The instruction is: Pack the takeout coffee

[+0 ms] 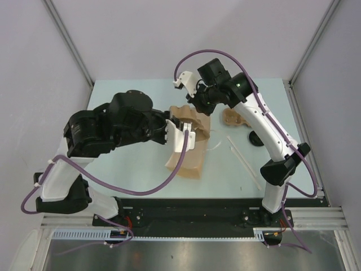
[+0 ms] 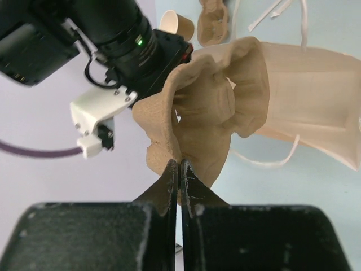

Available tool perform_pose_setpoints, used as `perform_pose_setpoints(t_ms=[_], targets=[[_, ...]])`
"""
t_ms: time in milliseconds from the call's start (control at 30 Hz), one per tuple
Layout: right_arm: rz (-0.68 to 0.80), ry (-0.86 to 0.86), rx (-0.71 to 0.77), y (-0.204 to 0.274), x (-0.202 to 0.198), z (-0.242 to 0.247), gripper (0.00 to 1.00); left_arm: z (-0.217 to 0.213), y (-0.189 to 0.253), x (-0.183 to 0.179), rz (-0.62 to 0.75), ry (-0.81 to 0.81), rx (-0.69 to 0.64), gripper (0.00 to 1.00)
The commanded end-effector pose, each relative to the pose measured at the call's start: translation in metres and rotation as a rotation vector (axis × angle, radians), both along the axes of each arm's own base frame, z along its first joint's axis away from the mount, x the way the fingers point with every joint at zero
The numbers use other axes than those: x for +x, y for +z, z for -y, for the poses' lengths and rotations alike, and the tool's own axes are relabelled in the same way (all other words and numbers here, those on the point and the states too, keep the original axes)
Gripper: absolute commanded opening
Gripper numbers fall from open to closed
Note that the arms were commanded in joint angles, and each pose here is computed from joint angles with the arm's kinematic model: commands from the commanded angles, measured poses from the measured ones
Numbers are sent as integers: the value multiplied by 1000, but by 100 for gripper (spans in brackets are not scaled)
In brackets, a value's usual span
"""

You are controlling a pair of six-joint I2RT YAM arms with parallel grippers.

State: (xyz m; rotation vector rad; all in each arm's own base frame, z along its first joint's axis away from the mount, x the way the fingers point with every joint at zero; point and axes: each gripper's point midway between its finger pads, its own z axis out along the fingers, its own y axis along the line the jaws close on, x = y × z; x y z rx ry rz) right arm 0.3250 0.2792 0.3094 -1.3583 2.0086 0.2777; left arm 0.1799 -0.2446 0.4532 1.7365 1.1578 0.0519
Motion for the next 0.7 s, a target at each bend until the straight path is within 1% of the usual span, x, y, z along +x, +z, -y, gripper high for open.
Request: perform_pose_setpoints(t_ms=[0, 100, 233, 333, 533, 667], targets=[[63, 3, 36, 22, -1, -7, 0, -7, -37, -4, -26, -18, 189, 0], [60, 4, 34, 21, -2, -9, 0, -1, -51, -5, -35, -35, 242, 0], [61, 9, 35, 21, -4, -11, 0, 3, -60, -4, -43, -39, 273, 0], [68, 8, 27, 21, -3, -8, 0, 2, -47, -4, -26, -32, 233, 0], [103, -43, -14, 16, 10, -1, 0, -16, -4, -2, 68, 2, 132, 0], [106, -68, -28, 13, 15, 1, 0, -27, 2, -1, 118, 12, 148, 0]])
